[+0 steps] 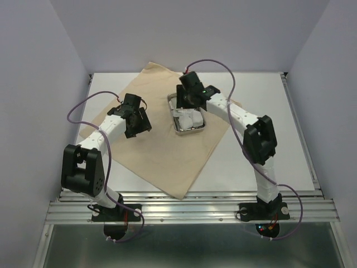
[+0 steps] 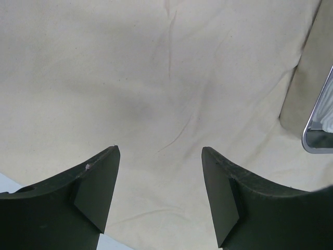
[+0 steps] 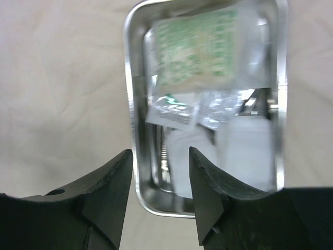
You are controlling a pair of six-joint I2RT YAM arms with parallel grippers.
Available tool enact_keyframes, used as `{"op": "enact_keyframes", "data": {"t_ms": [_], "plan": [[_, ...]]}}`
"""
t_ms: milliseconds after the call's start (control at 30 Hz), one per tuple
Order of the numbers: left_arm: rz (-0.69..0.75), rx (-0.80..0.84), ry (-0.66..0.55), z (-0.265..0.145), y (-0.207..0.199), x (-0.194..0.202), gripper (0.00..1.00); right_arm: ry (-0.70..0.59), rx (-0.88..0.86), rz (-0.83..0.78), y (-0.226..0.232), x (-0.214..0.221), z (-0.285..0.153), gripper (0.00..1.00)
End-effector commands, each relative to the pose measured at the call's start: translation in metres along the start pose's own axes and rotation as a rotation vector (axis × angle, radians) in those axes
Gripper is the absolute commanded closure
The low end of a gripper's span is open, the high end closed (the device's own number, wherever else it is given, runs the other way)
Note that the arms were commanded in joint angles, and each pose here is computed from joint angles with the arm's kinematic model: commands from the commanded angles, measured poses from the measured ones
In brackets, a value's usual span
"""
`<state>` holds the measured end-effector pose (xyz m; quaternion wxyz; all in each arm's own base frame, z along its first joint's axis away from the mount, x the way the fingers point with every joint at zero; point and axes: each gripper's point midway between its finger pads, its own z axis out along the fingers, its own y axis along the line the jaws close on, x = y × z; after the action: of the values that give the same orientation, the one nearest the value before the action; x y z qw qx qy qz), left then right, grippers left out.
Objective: Prepare the surgical pack
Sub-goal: Adjust the surgical kit at the center of the board.
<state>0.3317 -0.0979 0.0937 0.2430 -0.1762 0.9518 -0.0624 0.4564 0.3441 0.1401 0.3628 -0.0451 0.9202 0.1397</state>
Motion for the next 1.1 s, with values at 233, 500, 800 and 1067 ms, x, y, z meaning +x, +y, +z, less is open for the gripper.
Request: {"op": "enact_keyframes", "data": {"t_ms": [233,500,800,1067], "plan": [[0.025,-0.04,0.018,0.032,-0.004,-0.02,0.25,-0.045,0.167,0.184,-0.161,-0.022,-0.008,0.47],[0.021,-0.077,0.085,0.064,0.006,-0.007,0.25,0.069,0.28,0.233,-0.225,0.021,0.026,0.67],[0.03,-0.081,0.109,0.071,0.012,0.006,0.25,0.22,0.358,0.267,-0.247,0.105,0.033,0.67],[0.07,-0.081,0.146,0.067,0.014,0.04,0.25,0.283,0.397,0.336,-0.252,0.16,-0.009,0.66]]}}
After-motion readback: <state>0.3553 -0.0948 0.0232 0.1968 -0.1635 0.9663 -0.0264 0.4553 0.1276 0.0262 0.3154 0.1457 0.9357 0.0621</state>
